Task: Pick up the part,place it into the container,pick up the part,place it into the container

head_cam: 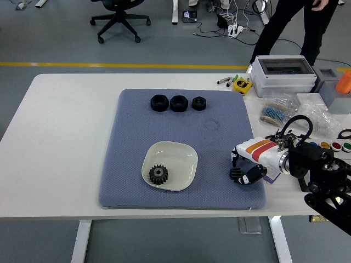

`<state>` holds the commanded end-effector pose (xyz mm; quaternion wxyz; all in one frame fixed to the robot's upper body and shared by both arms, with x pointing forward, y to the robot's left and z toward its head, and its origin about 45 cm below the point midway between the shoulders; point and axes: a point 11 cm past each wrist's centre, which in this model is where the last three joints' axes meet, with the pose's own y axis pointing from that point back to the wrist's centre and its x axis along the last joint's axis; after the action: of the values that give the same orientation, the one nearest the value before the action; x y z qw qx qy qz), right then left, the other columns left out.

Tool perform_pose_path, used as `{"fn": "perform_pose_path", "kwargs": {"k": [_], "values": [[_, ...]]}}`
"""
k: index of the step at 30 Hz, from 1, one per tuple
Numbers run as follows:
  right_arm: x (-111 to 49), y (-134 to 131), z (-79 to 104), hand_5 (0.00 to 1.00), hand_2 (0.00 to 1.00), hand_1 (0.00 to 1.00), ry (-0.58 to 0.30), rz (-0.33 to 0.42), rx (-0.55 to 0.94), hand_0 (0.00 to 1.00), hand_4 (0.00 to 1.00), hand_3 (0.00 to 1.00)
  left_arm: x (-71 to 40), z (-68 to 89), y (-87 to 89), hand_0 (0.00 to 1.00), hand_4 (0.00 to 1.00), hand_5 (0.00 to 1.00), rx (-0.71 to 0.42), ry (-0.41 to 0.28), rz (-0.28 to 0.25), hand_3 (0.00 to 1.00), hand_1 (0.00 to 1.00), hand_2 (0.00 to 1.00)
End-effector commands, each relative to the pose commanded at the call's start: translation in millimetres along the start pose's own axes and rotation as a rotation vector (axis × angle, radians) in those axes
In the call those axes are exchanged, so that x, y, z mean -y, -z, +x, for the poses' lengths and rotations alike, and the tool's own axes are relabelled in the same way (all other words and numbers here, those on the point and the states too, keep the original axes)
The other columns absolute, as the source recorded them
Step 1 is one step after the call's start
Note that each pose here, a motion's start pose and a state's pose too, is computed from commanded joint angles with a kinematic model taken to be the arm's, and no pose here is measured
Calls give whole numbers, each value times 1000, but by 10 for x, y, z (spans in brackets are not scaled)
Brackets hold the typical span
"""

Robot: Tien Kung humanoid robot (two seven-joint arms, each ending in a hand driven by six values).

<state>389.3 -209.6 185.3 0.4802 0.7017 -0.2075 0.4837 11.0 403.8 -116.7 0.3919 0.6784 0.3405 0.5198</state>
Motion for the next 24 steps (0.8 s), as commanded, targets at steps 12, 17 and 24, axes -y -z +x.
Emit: {"fn": "perform_pose_path", "kwargs": {"k": [12,17,24], "values": [[7,4,-60,392,365,255,36,3,28,298,465,414,-6,-12,-26,522,669,649,-6,2,-7,640,562,563],[2,22,-30,356,258,146,29,17,47,225,444,383,-7,-9,-39,522,668,648,-5,3,-10,640,562,563],[-15,50,23,331,188,85,9,27,50,176,401,384,-8,-7,-47,523,668,650,-5,4,-12,640,562,562]]}}
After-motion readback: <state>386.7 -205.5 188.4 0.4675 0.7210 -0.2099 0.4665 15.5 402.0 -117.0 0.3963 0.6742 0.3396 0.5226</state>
